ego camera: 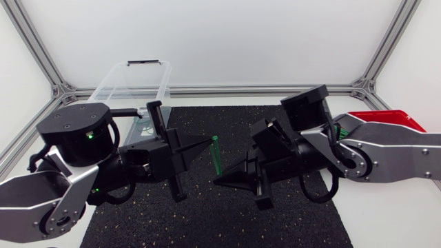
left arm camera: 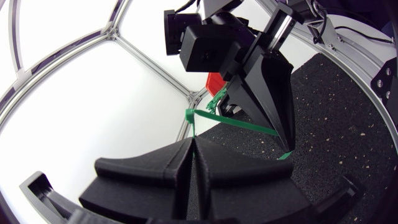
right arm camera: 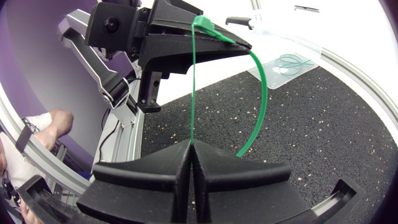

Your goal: Take a green cable tie from the red box, thread the tail through the head to close it, then place it in the transparent bin on the left.

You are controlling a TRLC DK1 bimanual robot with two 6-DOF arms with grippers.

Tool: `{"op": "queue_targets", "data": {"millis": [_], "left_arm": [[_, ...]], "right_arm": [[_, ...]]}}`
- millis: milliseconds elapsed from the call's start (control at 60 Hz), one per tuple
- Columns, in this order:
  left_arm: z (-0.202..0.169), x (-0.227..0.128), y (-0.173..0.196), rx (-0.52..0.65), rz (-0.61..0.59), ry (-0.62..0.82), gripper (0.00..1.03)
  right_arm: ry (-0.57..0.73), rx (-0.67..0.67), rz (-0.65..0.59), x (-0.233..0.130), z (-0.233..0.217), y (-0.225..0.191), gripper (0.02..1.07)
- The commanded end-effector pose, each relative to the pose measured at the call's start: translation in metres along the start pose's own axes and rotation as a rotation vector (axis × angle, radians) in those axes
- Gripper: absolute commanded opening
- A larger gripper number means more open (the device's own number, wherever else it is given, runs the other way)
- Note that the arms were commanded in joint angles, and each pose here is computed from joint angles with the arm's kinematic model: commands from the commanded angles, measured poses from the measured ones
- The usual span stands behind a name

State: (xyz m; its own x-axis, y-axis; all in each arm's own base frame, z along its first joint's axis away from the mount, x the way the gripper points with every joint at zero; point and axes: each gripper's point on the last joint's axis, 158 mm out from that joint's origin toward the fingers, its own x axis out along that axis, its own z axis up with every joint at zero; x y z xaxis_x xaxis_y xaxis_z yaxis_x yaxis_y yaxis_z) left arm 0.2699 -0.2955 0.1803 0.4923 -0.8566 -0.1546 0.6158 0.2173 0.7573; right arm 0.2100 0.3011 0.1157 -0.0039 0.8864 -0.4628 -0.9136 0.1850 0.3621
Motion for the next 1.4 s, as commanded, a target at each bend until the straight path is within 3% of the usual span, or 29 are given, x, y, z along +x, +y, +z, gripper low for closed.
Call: {"op": "queue_targets", "data": {"millis": [0,1383], "left_arm": [[0.005,0.001,0.010,0.015,0.024,-0.015,0.03],[-0.009,-0.003,-0.012,-0.014,-0.016,0.016,0.03]], "right_arm": [[0.021,-0.001,0.002,0.004,-0.011,0.000,0.07],[0.015,-0.022,-0.010,0.002,-0.009,0.000,0.07]]}}
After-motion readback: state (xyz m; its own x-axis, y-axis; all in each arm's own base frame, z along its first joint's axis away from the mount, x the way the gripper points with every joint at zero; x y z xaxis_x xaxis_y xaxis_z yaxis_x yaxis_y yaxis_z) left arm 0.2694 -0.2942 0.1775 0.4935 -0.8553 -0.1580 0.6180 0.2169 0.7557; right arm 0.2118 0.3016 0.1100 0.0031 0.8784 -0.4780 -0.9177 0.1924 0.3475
